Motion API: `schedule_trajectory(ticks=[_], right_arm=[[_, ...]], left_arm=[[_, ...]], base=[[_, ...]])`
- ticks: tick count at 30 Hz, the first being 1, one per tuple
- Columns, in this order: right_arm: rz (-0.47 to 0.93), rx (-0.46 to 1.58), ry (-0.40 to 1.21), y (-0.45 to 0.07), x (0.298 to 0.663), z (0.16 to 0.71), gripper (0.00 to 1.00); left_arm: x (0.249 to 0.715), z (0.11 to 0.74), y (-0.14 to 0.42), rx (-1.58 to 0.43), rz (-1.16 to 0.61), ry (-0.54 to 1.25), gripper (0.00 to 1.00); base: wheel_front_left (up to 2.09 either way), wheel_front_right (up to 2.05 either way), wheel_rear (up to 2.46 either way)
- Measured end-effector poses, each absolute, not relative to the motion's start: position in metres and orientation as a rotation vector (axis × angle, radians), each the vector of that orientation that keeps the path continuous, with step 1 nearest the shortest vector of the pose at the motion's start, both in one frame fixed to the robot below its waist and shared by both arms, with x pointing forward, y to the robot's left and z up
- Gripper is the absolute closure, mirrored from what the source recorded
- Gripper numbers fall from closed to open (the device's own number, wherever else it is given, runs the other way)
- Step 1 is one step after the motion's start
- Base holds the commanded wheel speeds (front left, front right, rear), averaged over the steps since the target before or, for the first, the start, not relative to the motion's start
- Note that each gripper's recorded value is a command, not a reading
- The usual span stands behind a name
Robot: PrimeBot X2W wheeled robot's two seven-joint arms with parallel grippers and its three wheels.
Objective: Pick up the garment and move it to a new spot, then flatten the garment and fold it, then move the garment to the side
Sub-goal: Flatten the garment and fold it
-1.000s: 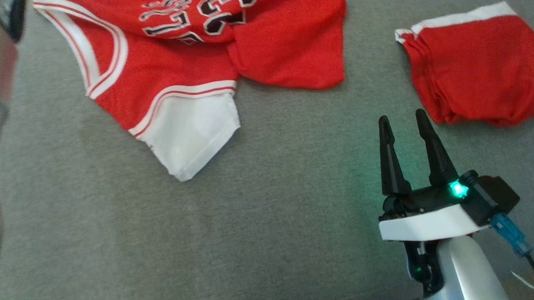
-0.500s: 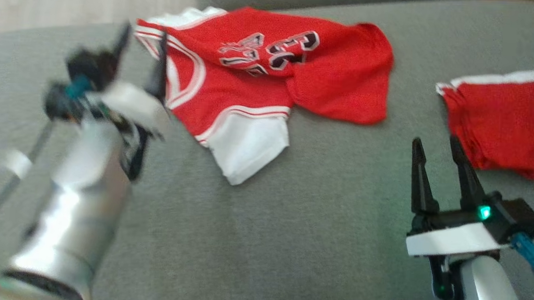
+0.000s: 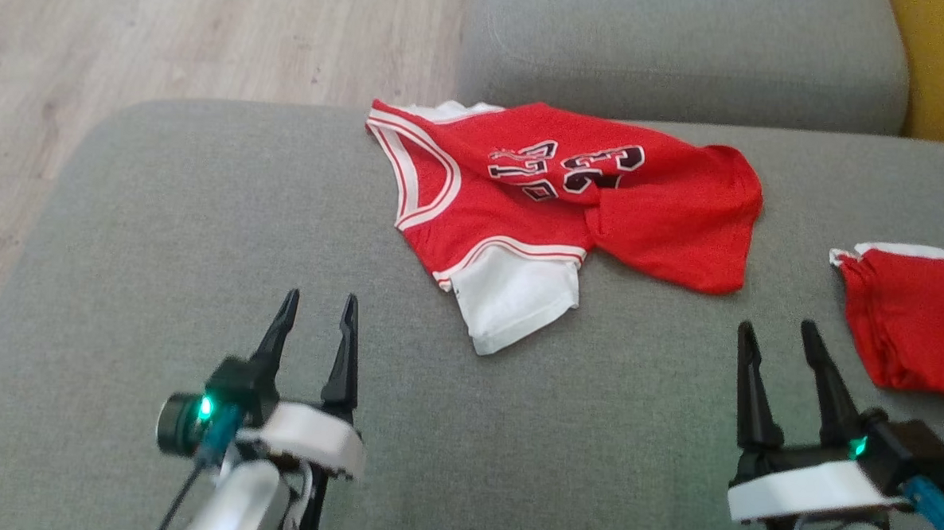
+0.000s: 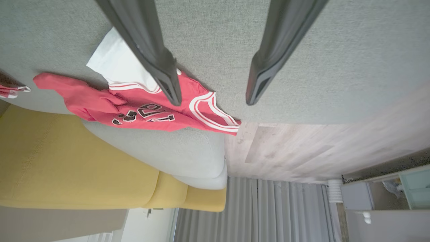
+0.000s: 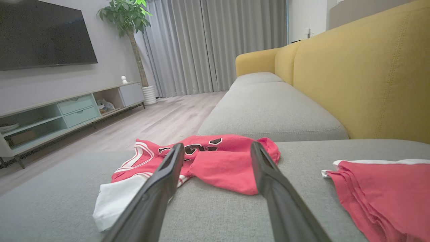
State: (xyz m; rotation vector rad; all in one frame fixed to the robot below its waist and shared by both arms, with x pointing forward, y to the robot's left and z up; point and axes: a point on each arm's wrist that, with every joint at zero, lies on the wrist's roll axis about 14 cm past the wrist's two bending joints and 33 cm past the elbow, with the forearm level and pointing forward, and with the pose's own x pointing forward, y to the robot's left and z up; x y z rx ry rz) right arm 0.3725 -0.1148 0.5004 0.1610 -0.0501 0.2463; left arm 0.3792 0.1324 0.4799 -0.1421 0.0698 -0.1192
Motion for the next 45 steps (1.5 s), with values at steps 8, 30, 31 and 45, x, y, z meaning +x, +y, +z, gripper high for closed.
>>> schedule_trajectory(ticks=[8, 30, 31, 45], right_arm=[[0.253, 0.16, -0.046, -0.113, 0.359, 0.5, 0.0], [0.193, 0.167, -0.037, -0.131, 0.363, 0.495, 0.0], [0.186, 0.167, -0.036, -0.133, 0.364, 0.494, 0.0], [0.073, 0.155, 0.015, -0.169, 0.372, 0.475, 0.0]], left_arm=[[0.35, 0.488, 0.137, -0.169, -0.052, 0.018, 0.0], [0.372, 0.449, 0.061, -0.152, -0.298, 0.22, 0.0], [0.374, 0.443, 0.055, -0.167, -0.314, 0.252, 0.0], [0.412, 0.382, 0.016, -0.089, -0.415, 0.48, 0.0]], base=[[0.0, 0.0, 0.0], [0.0, 0.0, 0.0], [0.0, 0.0, 0.0], [0.0, 0.0, 0.0]])
